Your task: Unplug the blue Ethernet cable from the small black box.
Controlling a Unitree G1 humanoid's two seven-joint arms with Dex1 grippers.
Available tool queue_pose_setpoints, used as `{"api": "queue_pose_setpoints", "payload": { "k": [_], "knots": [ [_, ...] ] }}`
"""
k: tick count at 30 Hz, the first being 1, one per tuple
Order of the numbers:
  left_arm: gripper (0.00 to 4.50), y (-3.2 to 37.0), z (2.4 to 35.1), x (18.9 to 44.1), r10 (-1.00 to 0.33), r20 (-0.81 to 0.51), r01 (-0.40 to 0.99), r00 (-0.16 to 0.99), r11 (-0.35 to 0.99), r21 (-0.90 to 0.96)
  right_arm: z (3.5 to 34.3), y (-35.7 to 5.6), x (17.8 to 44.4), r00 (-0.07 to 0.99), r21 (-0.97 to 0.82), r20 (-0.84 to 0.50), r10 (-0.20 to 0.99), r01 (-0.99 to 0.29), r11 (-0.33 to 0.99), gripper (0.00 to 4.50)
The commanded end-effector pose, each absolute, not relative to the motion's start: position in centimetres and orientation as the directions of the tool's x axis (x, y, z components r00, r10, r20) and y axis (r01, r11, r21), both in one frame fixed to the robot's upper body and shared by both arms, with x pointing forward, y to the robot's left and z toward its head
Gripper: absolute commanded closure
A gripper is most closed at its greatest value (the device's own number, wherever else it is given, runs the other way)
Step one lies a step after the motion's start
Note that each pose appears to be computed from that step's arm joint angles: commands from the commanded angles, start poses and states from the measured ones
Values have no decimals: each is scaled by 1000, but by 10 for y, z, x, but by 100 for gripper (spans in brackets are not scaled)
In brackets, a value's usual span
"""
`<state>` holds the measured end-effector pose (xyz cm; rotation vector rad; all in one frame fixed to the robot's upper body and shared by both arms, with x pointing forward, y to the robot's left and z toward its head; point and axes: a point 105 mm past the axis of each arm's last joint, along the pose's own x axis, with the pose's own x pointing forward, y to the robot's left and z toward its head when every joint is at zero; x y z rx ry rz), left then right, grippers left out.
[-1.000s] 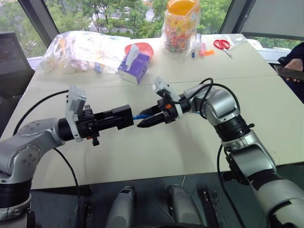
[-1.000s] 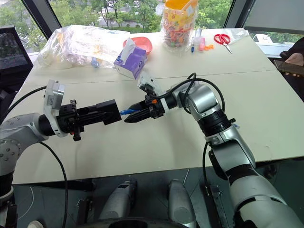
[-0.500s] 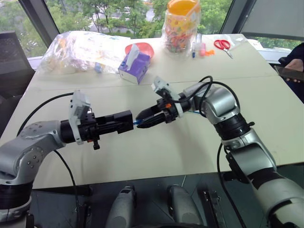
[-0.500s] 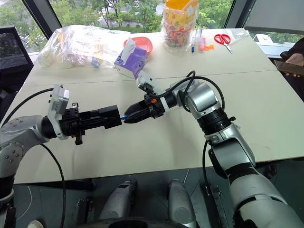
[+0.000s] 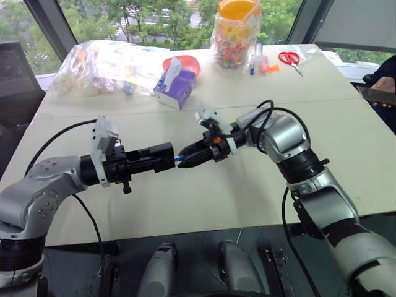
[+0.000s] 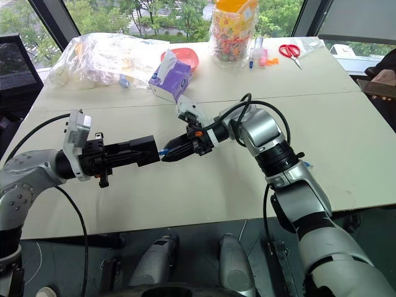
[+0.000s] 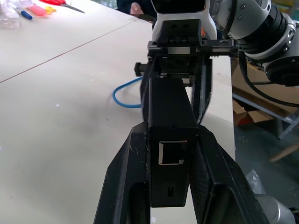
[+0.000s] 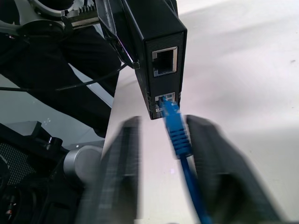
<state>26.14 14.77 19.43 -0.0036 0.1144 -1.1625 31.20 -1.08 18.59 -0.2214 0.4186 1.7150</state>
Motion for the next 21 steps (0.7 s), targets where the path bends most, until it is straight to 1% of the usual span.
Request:
{"api": "queue_pose_setpoints", "payload": {
  "k": [1,10,14,17,19,20,21],
  "knots": [
    [400,147,200,260,-917,-76,919,391,393,-25,198,-6,311,-198,115,-354,914,-979,-167,446],
    [400,149,194,259,-916,-106,920,388,391,-11,198,-6,309,-212,135,-356,910,-975,-175,446],
    [400,150,194,260,-915,-104,919,391,394,-9,197,-9,304,-243,117,-353,903,-970,-215,446],
    [400,150,194,260,-915,-103,919,391,394,-8,196,-9,305,-233,102,-358,904,-972,-210,446],
    [400,150,194,261,-914,-101,919,392,395,-8,196,-9,303,-244,109,-356,902,-969,-220,365],
    [400,150,194,261,-914,-100,919,393,395,-7,196,-8,306,-222,95,-358,907,-975,-201,331],
    [400,150,194,261,-914,-99,918,393,396,-7,195,-7,308,-202,85,-361,910,-979,-184,287]
  ]
}}
